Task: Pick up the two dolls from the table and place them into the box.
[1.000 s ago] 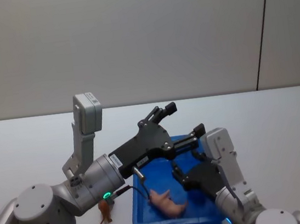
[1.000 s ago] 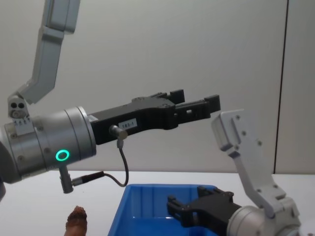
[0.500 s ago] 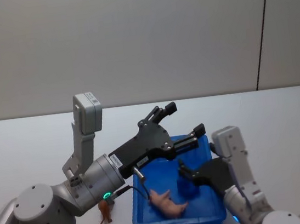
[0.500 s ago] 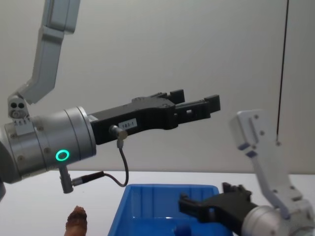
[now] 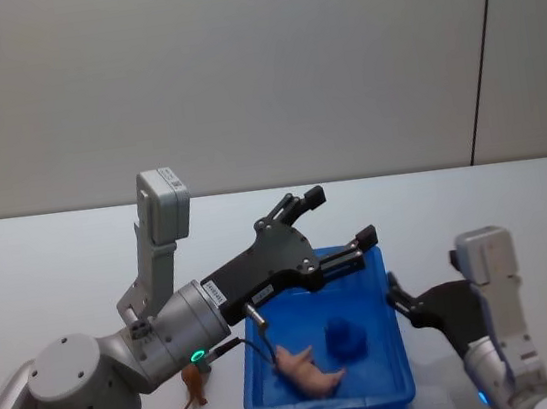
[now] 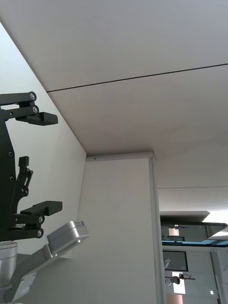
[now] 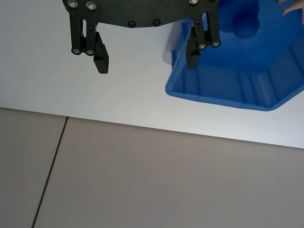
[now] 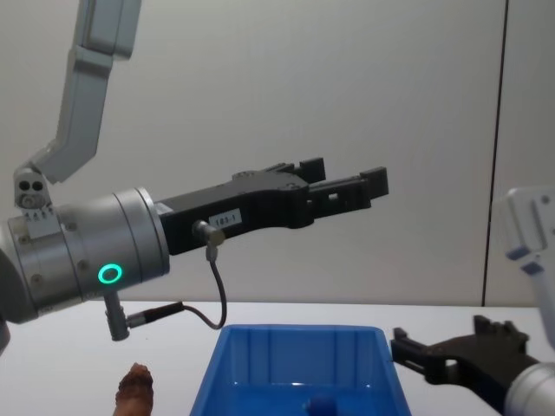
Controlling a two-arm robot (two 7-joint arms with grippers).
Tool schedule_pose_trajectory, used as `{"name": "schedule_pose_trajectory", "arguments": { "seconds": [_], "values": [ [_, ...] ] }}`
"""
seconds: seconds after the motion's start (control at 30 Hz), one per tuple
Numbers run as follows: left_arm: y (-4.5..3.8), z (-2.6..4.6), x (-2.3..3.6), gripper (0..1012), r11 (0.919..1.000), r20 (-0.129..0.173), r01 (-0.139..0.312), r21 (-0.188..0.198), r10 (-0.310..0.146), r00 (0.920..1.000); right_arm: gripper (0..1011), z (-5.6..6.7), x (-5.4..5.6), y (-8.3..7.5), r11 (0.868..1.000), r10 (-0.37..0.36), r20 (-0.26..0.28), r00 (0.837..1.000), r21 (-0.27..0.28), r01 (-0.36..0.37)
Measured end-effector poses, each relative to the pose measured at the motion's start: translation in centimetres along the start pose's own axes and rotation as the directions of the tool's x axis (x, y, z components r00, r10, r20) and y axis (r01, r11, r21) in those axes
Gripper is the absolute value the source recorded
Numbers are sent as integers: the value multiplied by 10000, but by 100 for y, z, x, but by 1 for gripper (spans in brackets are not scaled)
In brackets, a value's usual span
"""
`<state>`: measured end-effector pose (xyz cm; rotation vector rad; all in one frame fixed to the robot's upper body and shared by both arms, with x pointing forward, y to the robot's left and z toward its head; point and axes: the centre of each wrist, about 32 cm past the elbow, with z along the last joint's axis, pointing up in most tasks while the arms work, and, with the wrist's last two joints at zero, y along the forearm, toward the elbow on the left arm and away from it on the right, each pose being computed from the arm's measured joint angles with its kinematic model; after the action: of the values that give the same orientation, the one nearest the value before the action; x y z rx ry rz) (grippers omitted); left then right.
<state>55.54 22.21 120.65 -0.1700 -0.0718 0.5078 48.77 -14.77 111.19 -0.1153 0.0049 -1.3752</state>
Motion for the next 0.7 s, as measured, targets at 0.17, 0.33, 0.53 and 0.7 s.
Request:
{"name": "schedule_pose_trajectory", "arguments": {
  "seconds": [0.17, 0.33, 0.53, 0.7],
  "values": [
    [0, 0, 0, 1001, 10000, 0, 0, 0, 0, 10000, 1001, -1, 60, -55, 9995, -328, 0, 9995, 47, 328],
    [3, 7, 2, 1001, 10000, 21, 3, -4, -3, 10000, 1001, -3, 97, -90, 9986, -521, 8, 9986, 70, 521],
    [33, 66, 13, 1001, 10000, 137, -49, -34, 50, 9999, 1001, -4, 133, -122, 9975, -706, 11, 9975, 90, 705],
    [69, 118, 17, 1001, 9998, 163, -208, -6, 208, 9997, 1001, -3, 146, -135, 9969, -780, 11, 9970, 101, 779]
  ]
}}
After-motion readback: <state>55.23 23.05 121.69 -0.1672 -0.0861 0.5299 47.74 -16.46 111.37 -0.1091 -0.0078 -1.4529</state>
